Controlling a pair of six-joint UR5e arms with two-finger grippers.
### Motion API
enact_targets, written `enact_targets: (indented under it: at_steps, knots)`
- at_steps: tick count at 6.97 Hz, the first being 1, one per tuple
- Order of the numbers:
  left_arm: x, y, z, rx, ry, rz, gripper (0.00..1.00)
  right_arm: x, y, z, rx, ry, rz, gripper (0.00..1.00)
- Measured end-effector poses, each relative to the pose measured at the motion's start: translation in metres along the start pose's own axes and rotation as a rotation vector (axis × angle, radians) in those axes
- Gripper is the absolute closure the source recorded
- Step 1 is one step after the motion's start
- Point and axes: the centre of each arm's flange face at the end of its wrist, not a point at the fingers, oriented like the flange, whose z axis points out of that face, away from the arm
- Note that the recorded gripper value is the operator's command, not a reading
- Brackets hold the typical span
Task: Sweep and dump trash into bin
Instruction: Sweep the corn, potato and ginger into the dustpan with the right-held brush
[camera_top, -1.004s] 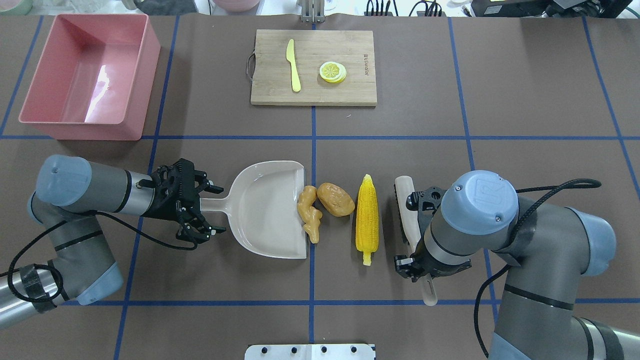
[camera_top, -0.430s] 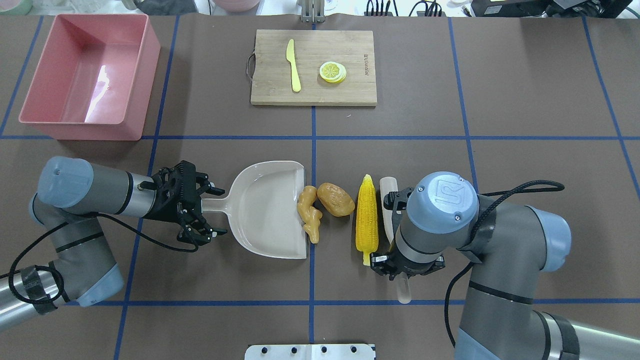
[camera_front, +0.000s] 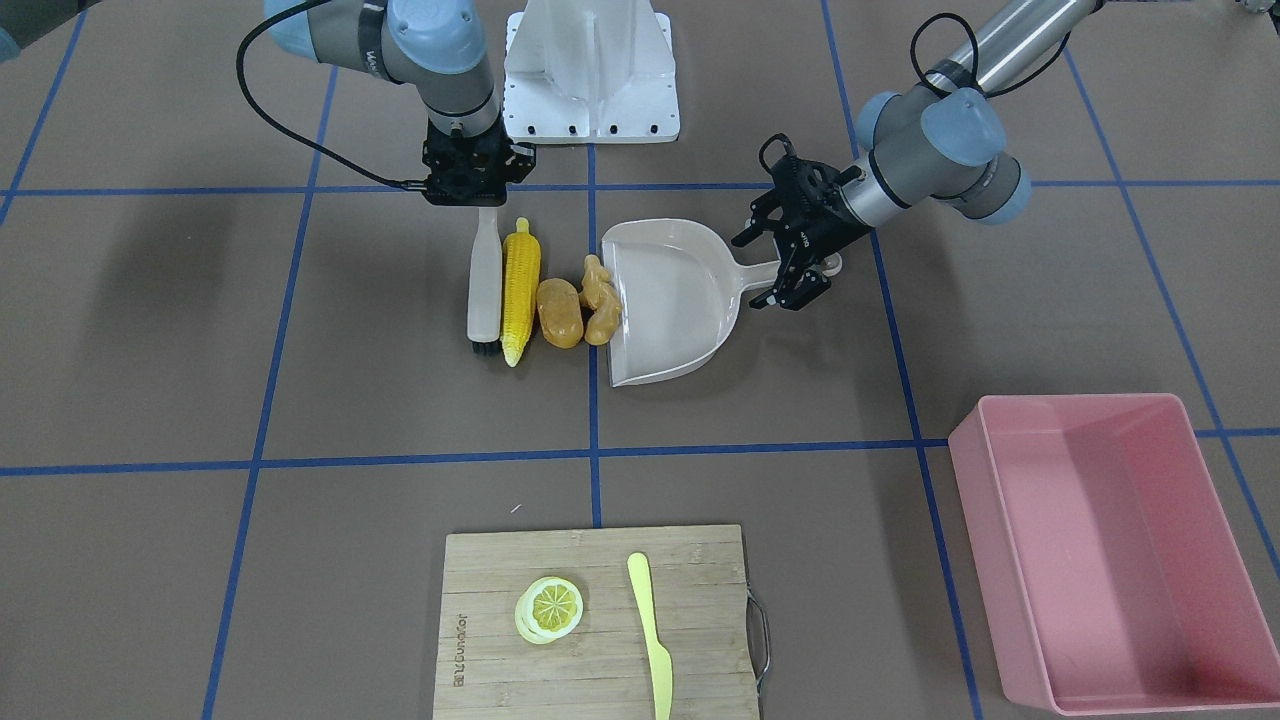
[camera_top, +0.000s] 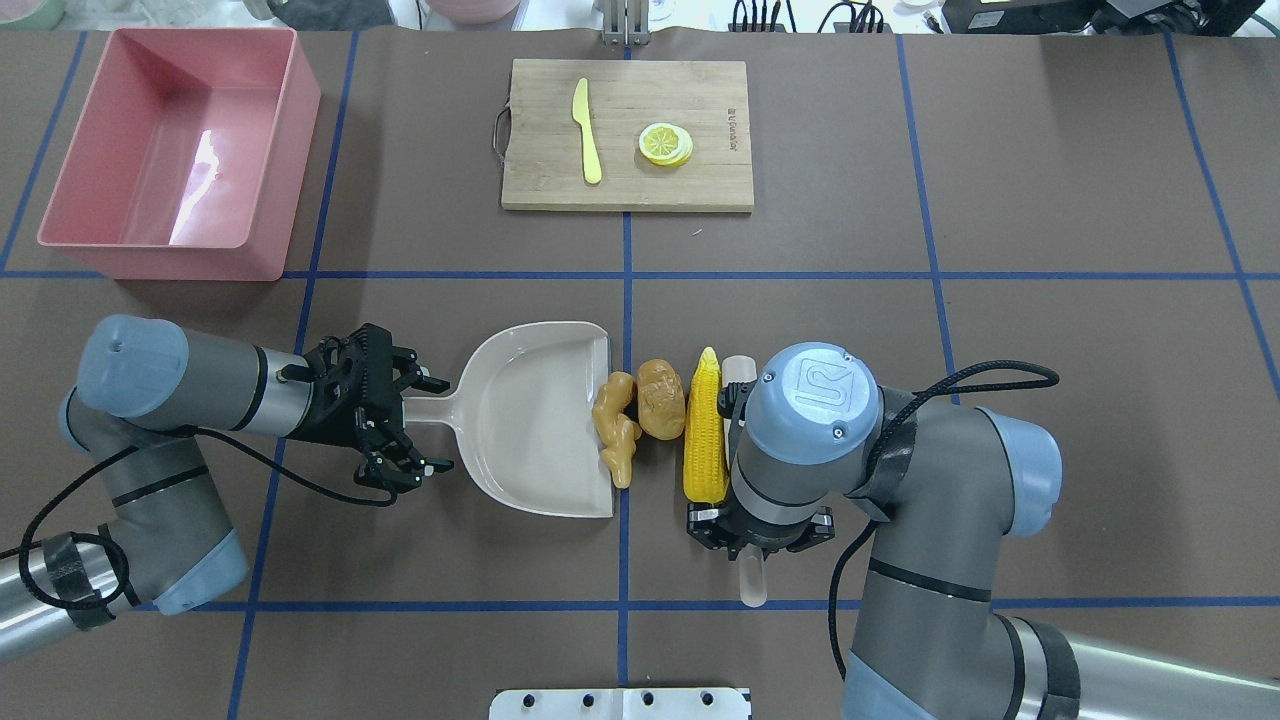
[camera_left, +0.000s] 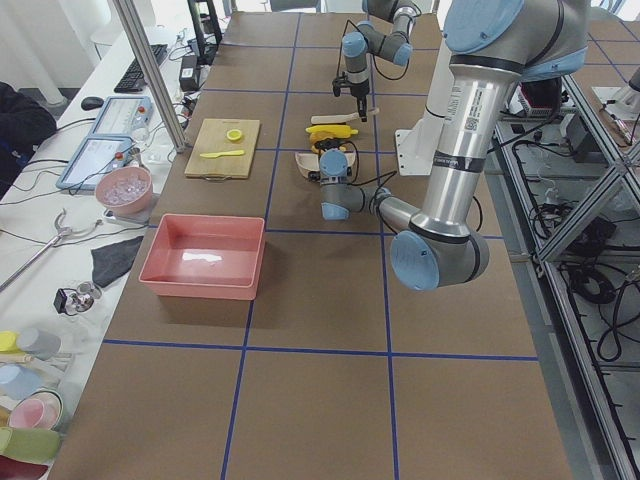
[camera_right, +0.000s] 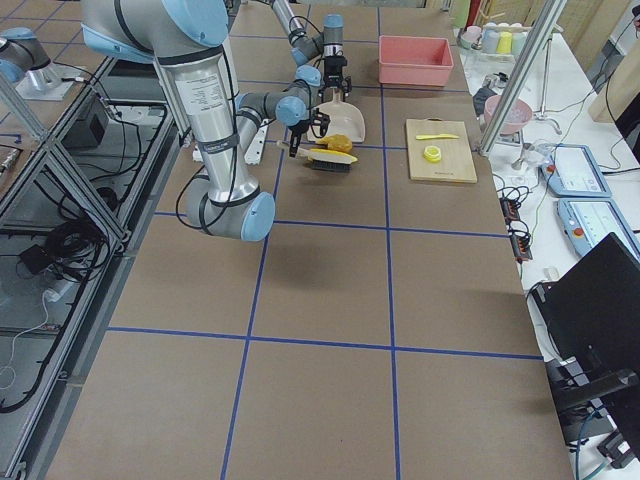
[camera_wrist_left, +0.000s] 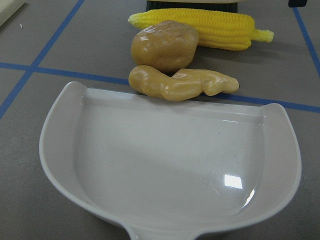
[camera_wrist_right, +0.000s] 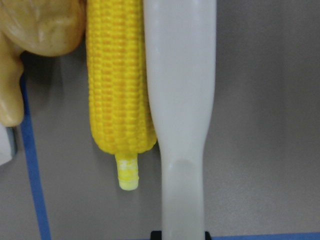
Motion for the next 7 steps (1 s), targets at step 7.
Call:
enact_targets:
  at_steps: [7]
  knots:
    - [-0.001,-0.009,0.007,-0.014,0.001,-0.006,0.02,-0.055,-0.003,-0.01,0.006,-0.058,0.025,1.0]
